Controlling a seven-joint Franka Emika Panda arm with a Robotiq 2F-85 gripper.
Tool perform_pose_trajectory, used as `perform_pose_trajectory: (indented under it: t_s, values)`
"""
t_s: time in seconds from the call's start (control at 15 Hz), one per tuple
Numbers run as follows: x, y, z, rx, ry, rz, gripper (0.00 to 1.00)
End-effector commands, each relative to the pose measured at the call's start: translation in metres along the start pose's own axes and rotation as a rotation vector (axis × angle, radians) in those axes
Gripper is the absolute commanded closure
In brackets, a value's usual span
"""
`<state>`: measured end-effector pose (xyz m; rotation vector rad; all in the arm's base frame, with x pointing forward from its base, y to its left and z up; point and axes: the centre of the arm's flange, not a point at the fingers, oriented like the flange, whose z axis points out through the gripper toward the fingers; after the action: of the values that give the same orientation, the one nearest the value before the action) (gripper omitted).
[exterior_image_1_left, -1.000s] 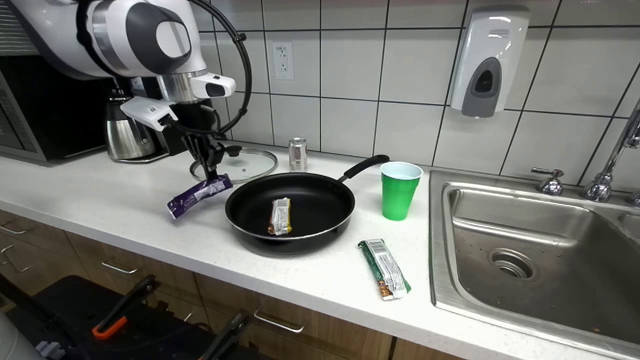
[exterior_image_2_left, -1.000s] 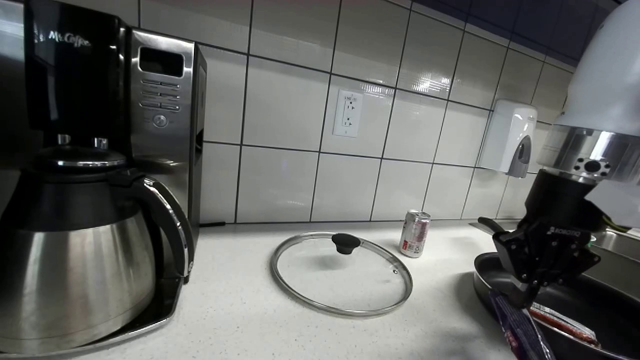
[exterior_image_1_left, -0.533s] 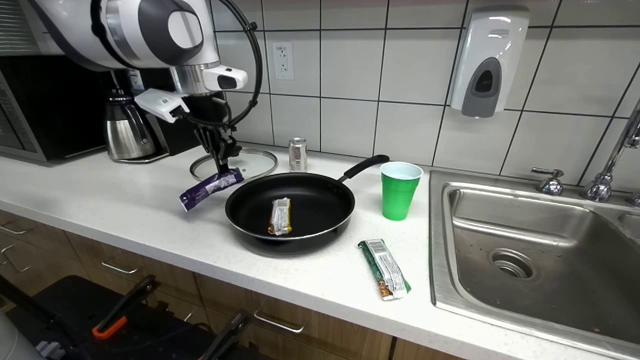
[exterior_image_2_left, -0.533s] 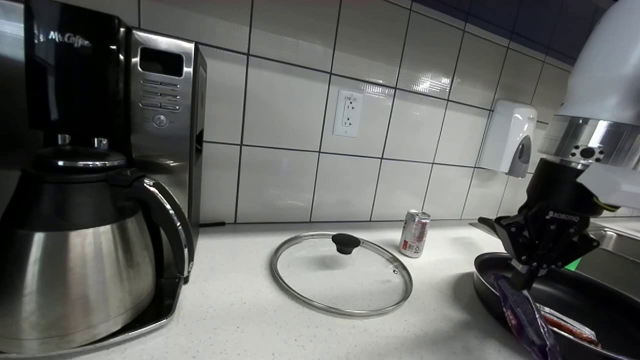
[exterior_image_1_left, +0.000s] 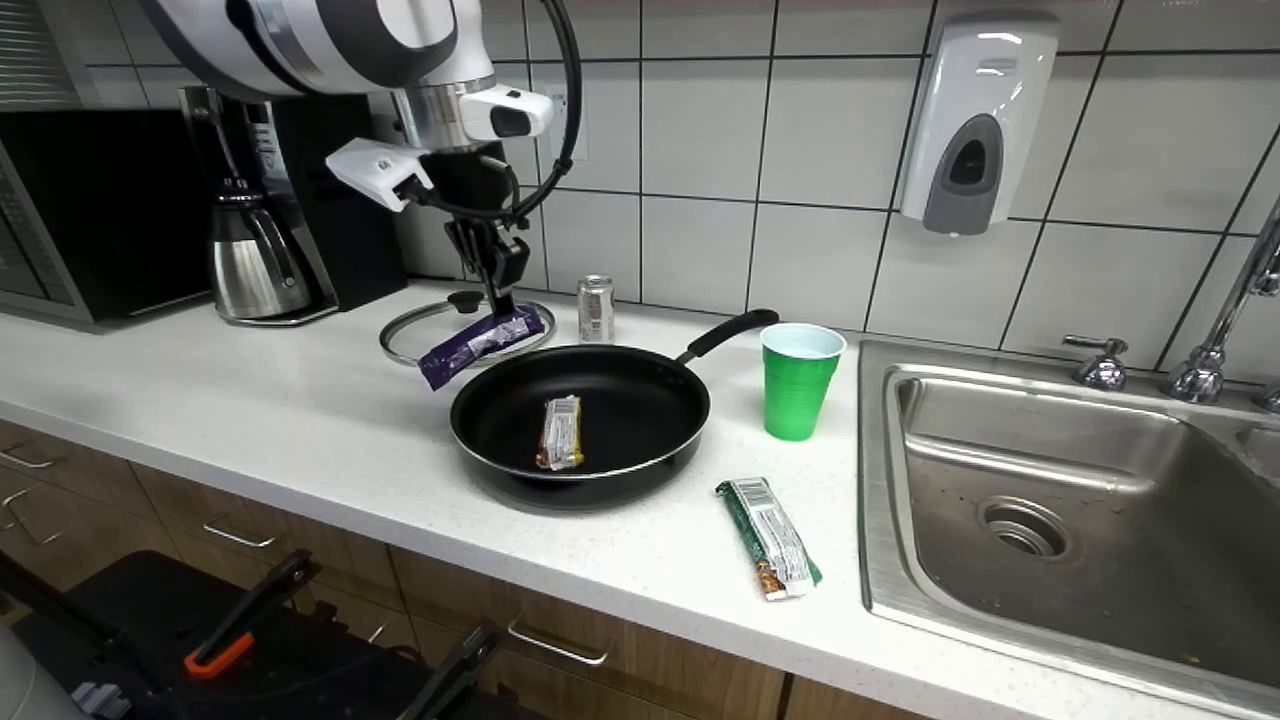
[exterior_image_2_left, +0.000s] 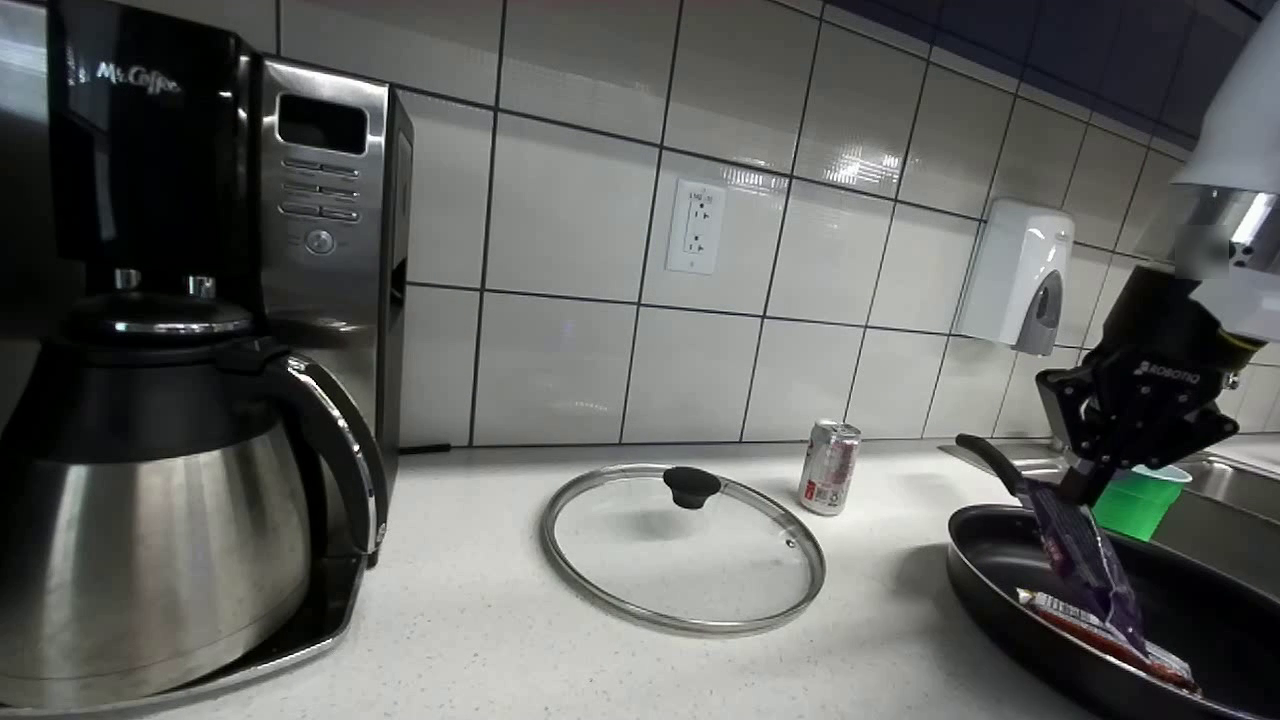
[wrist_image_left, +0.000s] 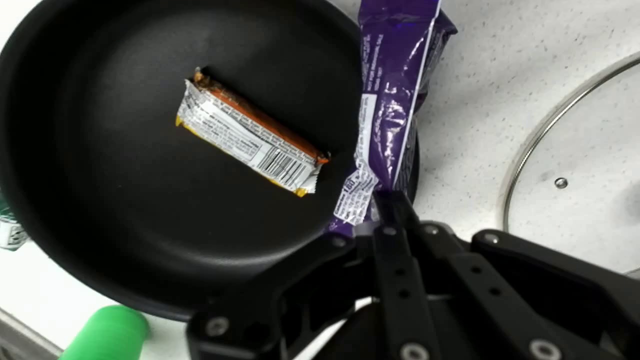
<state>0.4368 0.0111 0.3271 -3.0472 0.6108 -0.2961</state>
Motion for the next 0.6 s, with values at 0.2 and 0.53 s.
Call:
perform_pose_trajectory:
  t_s: [0.2, 0.53]
  values:
    - [0.024, 0.071, -0.022, -0.027, 0.003, 0.048, 1.00]
    - [0.037, 0.119, -0.013, -0.031, -0.007, 0.079, 1.00]
